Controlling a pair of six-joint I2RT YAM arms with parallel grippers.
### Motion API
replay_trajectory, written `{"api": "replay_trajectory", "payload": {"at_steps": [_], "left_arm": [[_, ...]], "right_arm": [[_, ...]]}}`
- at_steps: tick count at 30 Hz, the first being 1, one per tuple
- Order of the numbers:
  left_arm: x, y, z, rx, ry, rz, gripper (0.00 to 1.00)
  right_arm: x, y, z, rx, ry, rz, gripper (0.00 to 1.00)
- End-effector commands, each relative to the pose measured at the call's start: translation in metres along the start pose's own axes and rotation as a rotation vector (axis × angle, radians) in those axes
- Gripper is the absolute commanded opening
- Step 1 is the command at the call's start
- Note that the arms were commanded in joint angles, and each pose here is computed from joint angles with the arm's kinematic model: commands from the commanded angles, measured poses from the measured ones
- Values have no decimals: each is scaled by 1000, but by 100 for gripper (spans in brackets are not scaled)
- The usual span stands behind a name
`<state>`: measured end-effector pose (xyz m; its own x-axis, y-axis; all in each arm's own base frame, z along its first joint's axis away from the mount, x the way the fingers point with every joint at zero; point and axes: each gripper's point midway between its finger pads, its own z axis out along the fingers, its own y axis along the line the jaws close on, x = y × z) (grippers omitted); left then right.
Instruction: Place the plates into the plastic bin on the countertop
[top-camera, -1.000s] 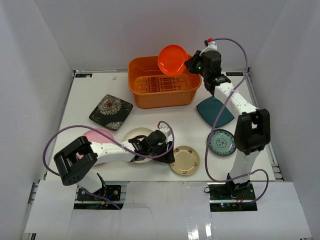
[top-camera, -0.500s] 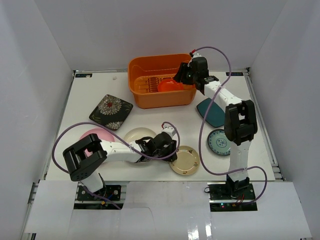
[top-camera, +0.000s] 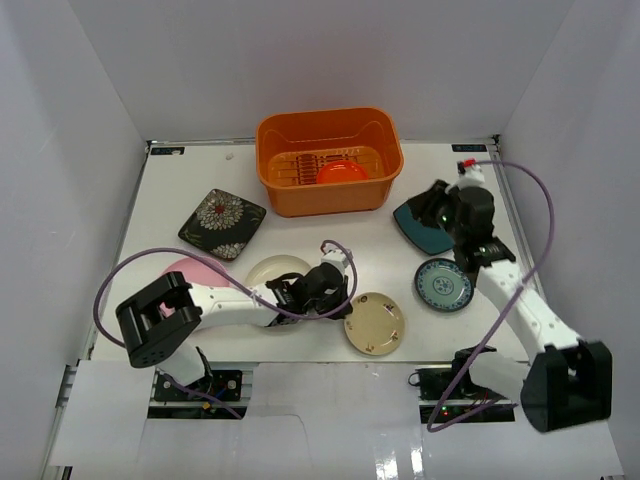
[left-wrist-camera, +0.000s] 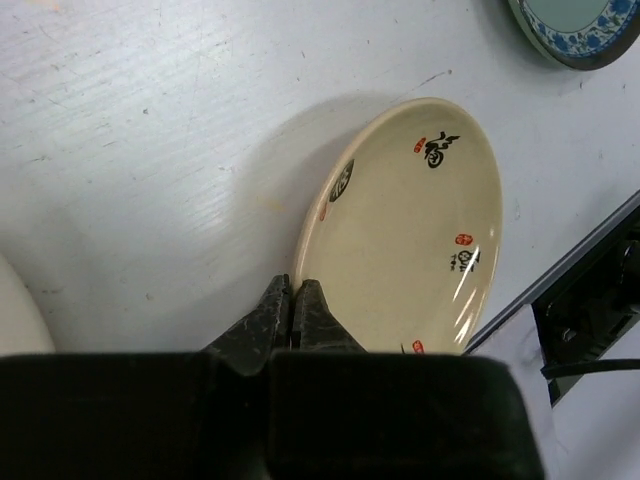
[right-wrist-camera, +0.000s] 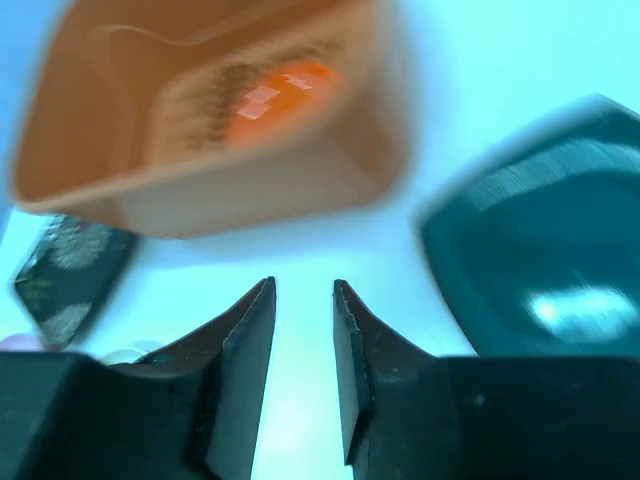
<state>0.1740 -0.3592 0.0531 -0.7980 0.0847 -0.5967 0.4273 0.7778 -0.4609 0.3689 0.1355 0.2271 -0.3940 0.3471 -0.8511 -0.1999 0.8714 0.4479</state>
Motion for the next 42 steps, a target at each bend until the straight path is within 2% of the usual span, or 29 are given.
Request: {"api": "replay_trajectory", "payload": {"at_steps": [1,3,6,8,9,11,12,13,15,17,18,20,21,22,29,32,33,34,35,36,38,39,40,42], "left_arm": [[-33,-15,-26,22,-80,49,0],[-68,-29,-39,62,-153,45,0],[-120,-34,-64,88,-269,21,0],[-168,-33,-85,107,-365,-18,0],[-183,-32,-92,111,-396,-27,0],[-228,-26,-111,102,-486,-52,0],[-241,-22,-116,92,-504,-61,0],[-269,-17,-125,76,-556,-67,0],[-292,-3,-129,31,-591,-85,0],[-333,20,-144,-13,-666,-123,0],[-337,34,-130,-26,-634,-141,0],[-370,60,-138,-69,-683,-180,0],[-369,79,-116,-95,-630,-201,0],[-378,100,-115,-128,-636,-225,0],[-396,172,-54,-203,-521,-296,0],[-390,192,-27,-245,-462,-292,0],[-389,195,-22,-252,-452,-288,3],[-388,200,-14,-259,-441,-291,7],[-387,203,-11,-267,-437,-290,11],[-385,206,-8,-272,-432,-291,24],[-380,209,-3,-275,-417,-294,38],[-380,209,-3,-271,-415,-293,45],[-376,210,-1,-272,-406,-295,58],[-379,201,-9,-252,-417,-289,68]], "right_arm": [[26,-69,-36,214,-89,123,22],[43,-105,-63,323,-147,183,10],[62,-137,-89,428,-185,257,9],[70,-157,-101,505,-197,290,18],[77,-172,-108,565,-208,308,33],[88,-185,-113,610,-197,328,49],[94,-193,-117,640,-193,343,62],[107,-200,-119,663,-173,361,66],[120,-211,-122,706,-152,387,76],[131,-216,-124,725,-126,398,77],[136,-220,-126,741,-112,403,77],[144,-221,-125,743,-75,407,77],[147,-222,-125,745,-64,410,77],[150,-222,-125,744,-48,410,77],[178,-207,-116,645,78,445,69],[189,-198,-114,594,119,463,60],[192,-196,-114,585,125,468,58],[193,-195,-114,575,128,474,56],[193,-191,-113,553,131,480,48],[194,-189,-113,545,132,482,45],[192,-188,-114,536,120,479,38],[191,-188,-114,535,110,476,30],[195,-187,-117,545,127,482,24],[191,-182,-117,522,121,480,13]]}}
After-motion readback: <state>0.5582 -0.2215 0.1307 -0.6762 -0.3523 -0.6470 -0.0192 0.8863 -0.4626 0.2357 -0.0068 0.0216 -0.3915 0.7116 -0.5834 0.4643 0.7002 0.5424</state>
